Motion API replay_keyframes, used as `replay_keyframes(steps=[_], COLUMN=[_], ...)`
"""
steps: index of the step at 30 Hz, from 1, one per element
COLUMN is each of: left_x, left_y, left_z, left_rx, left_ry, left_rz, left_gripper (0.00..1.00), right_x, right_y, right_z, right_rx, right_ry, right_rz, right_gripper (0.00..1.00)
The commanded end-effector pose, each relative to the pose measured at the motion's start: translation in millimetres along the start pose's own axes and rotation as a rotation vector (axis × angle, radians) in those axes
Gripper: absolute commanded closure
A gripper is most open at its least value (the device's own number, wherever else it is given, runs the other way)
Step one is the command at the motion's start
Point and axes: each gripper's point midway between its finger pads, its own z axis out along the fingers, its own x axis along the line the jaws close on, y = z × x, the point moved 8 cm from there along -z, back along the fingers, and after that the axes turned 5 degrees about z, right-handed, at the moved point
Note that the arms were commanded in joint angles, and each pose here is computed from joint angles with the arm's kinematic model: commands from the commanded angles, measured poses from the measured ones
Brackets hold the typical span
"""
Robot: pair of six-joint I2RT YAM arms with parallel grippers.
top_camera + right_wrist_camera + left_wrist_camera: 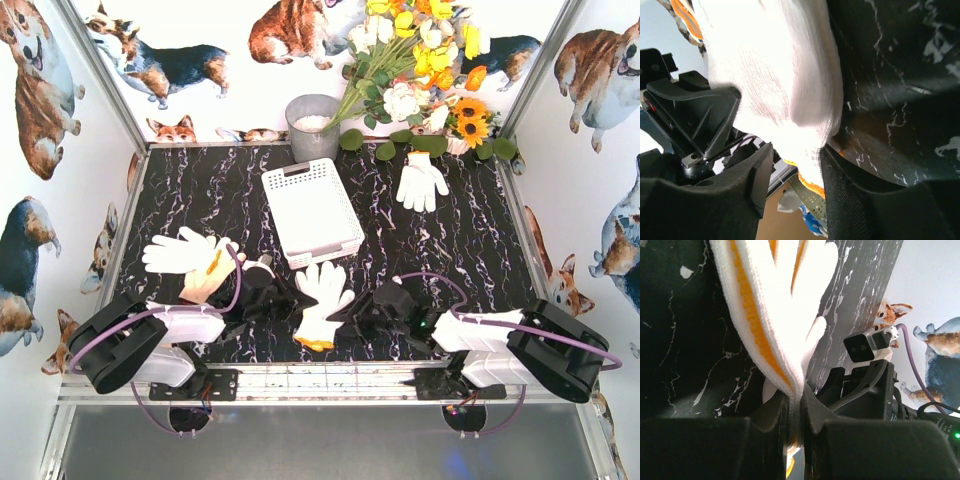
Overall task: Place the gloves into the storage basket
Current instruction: Pick up the glove from the center of the board.
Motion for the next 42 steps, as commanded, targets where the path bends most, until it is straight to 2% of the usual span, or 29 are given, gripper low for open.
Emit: replay_keyframes(steps=[1, 14, 18, 21, 25, 35, 42], left_x=[-5.7, -7.9, -5.4, 0.0, 5.7, 18.7, 20.8], left_y=[1.7, 1.4, -6.1, -15.4, -25.2, -36.7, -44.4], left_z=[1.4, -0.8, -6.0, -10.3, -16.2, -17.4, -13.1], left_rx=[0.004, 0.003, 0.07, 0.159, 0.251, 0.333, 0.359], left_ry=[-0.006, -0.038, -0.057, -0.06, -0.066, -0.036, -0.045], left_rz=[-0.021, -0.054, -0.048, -0.021, -0.003, 0.03, 0.024], left_gripper=[1.0, 1.0, 0.75, 0.64, 0.6, 0.56, 0.53], right_x=[0.9, -9.0, -9.7, -10.6, -12.8, -8.8, -5.1], right_y=[9.0, 13.6, 14.6, 15.2, 16.2, 16.2, 15.3], right_z=[5.3, 17.9, 20.6, 22.5, 24.8, 23.6, 25.4], right_rx=[-0.086, -0.113, -0.118, -0.12, -0.12, -0.13, -0.127], right_ry=[0.029, -0.018, -0.024, -0.031, -0.035, -0.018, -0.01], right_rz=[-0.014, 0.003, 0.0, 0.0, 0.001, 0.0, -0.001], right_gripper=[0.54, 0.47, 0.48, 0.48, 0.48, 0.5, 0.66])
